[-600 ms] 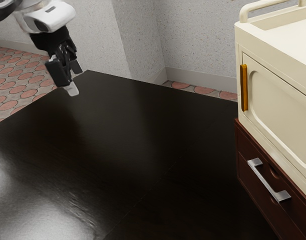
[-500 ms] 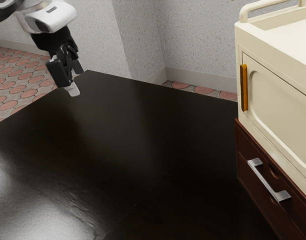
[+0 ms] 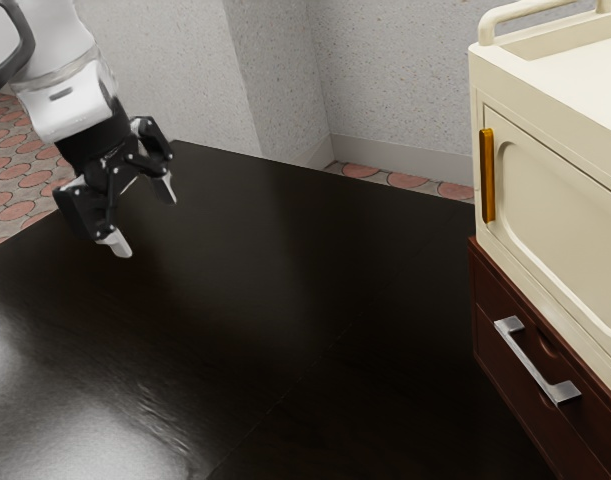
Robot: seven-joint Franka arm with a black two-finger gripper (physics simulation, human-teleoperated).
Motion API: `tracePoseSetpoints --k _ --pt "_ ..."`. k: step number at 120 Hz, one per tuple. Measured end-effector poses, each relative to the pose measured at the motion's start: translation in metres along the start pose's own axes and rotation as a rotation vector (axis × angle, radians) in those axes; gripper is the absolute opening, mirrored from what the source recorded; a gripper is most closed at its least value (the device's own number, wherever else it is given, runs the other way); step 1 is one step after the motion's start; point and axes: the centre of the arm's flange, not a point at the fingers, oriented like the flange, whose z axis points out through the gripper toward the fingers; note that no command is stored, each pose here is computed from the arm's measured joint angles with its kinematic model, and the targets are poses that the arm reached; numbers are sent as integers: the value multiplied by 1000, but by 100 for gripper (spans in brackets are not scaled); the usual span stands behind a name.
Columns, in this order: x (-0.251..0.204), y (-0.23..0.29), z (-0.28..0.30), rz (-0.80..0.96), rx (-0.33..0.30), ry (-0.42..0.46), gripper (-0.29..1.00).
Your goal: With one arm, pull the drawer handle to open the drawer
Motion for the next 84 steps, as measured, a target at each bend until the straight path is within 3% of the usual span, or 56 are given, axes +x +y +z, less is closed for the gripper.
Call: tracePoseSetpoints --k 17,44,59,84 --pt "23 23 48 278 46 38 70" --pt "79 17 69 552 244 115 70" --pt "128 20 79 698 287 160 70" --pt "152 4 89 773 326 216 57"
